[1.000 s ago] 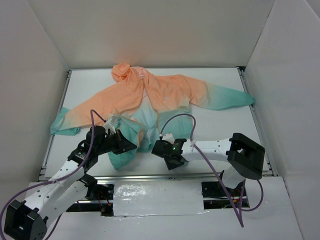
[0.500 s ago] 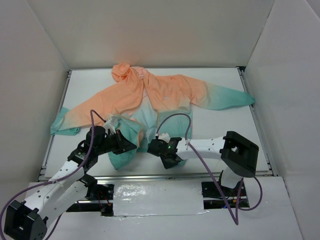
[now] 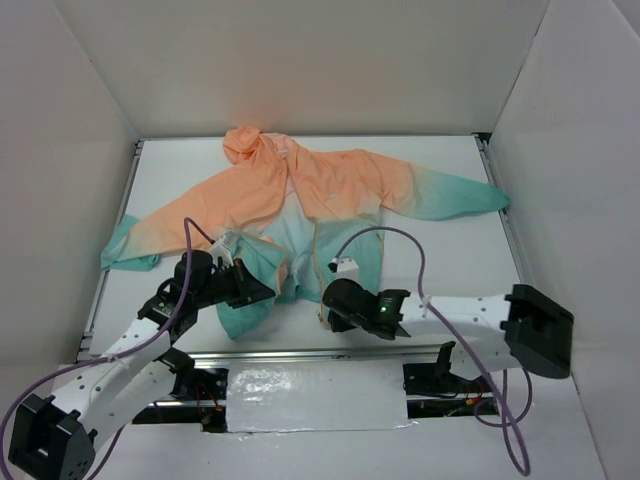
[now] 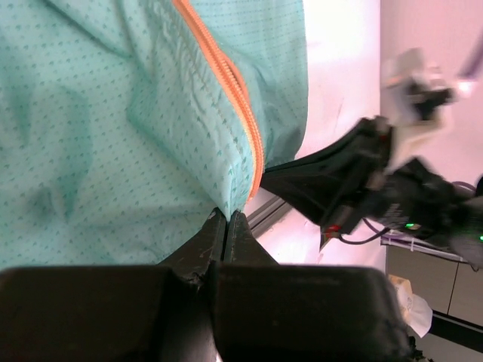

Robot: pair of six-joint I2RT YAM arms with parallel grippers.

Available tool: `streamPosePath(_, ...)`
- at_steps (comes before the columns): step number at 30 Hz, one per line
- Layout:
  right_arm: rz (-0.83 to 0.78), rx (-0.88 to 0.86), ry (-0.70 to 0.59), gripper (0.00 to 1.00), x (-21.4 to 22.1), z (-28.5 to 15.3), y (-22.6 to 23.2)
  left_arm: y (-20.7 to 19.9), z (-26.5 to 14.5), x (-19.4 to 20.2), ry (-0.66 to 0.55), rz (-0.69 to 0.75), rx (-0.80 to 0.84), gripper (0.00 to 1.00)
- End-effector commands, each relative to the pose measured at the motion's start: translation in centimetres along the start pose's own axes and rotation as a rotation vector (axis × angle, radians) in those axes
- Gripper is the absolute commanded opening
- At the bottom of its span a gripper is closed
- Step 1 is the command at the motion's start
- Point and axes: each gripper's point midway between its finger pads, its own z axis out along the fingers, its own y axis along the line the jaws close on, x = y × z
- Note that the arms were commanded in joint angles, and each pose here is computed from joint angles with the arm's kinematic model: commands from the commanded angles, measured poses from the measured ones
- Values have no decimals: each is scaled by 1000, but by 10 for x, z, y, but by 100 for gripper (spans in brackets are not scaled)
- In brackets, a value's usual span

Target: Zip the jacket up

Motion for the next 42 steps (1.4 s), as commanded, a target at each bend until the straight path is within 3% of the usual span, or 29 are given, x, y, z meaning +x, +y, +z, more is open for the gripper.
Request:
streamPosePath(1,173,-210,-384,0,-81,-32,34,-25,-1,-15,-46,62,106,0)
streamPosePath(6,167,-439,-722,0,-123,-84,43,-49,-6,-30,-104,128,206,0)
streamPosePath(9,144,-639,-1043,0,-150,-156,42,-64,-12,-39,-147,183,255,0)
streamPosePath(11,132,-620,-1177,0,-161,-176,30,-74,-17,-45,-173,212,285,0)
streamPosePath(13,82,-500,-1228,0,-176,-175,24,-75,-19,-53,-200,230,257,0)
streamPosePath(17,13,-625,-1436,0,-181,-235,31,-66,-16,-59,-199,248,183,0)
streamPosePath(18,-27,-581,-1483,0,-190,-246,31,-64,-14,-59,-198,249,174,0)
streamPosePath(20,-93,-473,-1540,0,-206,-249,29,-61,-11,-59,-200,234,168,0)
streamPosePath(21,-187,-369,-1523,0,-211,-223,31,-60,-10,-59,-200,231,168,0)
streamPosePath(23,-232,-265,-1562,0,-224,-209,24,-56,-6,-58,-190,224,161,0)
streamPosePath(24,-207,-193,-1658,0,-239,-226,18,-55,-5,-59,-192,220,155,0)
streamPosePath(25,-254,-145,-1658,0,-243,-211,22,-54,-3,-59,-191,220,150,0)
streamPosePath(27,-284,-125,-1751,0,-259,-236,33,-52,-2,-60,-191,216,144,0)
streamPosePath(31,-290,-265,-1861,0,-263,-280,51,-51,-3,-65,-197,222,111,0)
streamPosePath(34,-315,-437,-1906,0,-242,-298,58,-47,-5,-69,-210,228,75,0)
streamPosePath(40,-245,-538,-1809,0,-218,-285,45,-52,-9,-75,-238,243,76,0)
streamPosePath(42,-255,-623,-1686,0,-202,-274,48,-66,-15,-84,-263,272,103,0)
